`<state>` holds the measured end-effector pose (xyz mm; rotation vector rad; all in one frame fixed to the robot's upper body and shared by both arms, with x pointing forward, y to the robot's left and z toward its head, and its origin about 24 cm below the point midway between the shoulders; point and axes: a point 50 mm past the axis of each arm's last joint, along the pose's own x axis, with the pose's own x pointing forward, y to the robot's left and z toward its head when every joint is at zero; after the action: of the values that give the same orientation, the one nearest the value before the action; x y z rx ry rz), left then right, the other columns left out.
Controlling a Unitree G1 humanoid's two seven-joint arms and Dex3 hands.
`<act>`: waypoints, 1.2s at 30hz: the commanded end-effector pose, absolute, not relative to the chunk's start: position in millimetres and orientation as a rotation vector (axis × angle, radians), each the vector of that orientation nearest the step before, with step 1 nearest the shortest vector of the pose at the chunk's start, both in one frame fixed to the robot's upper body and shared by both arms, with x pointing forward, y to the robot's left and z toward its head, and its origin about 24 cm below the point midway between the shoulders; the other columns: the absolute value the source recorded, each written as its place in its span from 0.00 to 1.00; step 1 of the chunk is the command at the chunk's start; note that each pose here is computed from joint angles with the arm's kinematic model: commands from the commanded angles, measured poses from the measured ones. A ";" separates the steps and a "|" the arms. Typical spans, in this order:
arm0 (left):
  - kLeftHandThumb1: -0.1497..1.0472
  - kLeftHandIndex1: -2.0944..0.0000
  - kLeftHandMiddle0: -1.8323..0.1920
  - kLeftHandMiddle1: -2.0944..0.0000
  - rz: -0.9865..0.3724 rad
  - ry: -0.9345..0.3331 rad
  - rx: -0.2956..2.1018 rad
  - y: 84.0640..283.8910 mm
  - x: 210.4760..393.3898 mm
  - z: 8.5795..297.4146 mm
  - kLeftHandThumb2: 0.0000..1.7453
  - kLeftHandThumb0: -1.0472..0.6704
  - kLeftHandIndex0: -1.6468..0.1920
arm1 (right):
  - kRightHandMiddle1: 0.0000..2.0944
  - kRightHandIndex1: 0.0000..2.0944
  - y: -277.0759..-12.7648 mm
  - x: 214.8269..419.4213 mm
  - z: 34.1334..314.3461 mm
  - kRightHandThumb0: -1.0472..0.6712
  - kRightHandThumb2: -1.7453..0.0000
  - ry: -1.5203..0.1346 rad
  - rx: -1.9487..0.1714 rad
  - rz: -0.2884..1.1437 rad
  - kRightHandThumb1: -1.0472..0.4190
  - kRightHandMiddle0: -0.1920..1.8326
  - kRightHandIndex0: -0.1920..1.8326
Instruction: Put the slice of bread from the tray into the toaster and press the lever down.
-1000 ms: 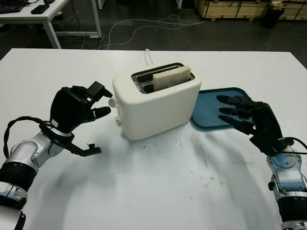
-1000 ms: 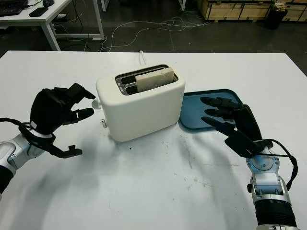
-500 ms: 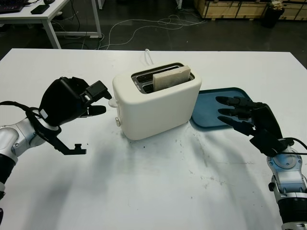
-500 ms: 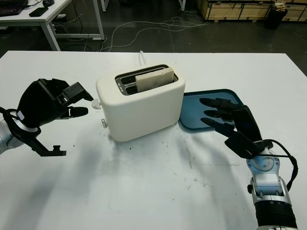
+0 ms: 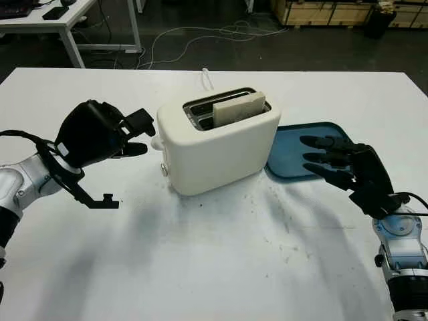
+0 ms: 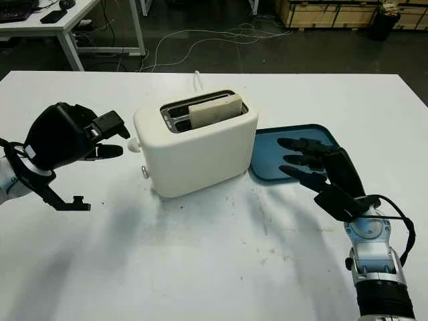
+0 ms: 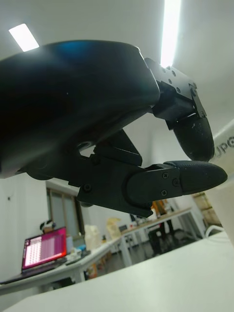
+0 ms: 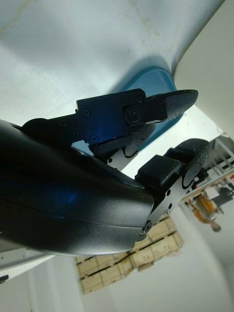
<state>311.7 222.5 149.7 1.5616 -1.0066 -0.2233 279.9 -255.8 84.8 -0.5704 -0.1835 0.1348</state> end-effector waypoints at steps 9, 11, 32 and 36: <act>0.89 0.36 0.29 0.17 -0.255 -0.997 1.501 215.0 312.3 154.8 0.18 0.28 0.69 | 0.00 0.00 -257.8 277.7 86.0 0.34 0.99 -0.182 -0.570 0.136 0.09 0.48 0.57; 0.89 0.36 0.30 0.17 -0.258 -0.991 1.496 214.5 311.7 154.8 0.17 0.27 0.68 | 0.00 0.00 -257.4 277.7 86.2 0.34 0.99 -0.183 -0.567 0.136 0.09 0.48 0.56; 0.89 0.40 0.32 0.17 -0.266 -0.986 1.462 209.2 312.2 149.9 0.13 0.29 0.65 | 0.00 0.00 -255.3 277.0 82.6 0.35 0.99 -0.178 -0.567 0.139 0.09 0.49 0.56; 0.89 0.40 0.32 0.17 -0.265 -0.989 1.459 209.5 312.4 149.5 0.12 0.30 0.64 | 0.00 0.00 -255.5 277.0 82.7 0.34 0.99 -0.175 -0.569 0.138 0.09 0.49 0.56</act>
<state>312.2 210.1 148.2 1.4754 -0.9819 -0.2732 277.7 -256.6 81.8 -0.5708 -0.1716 0.1361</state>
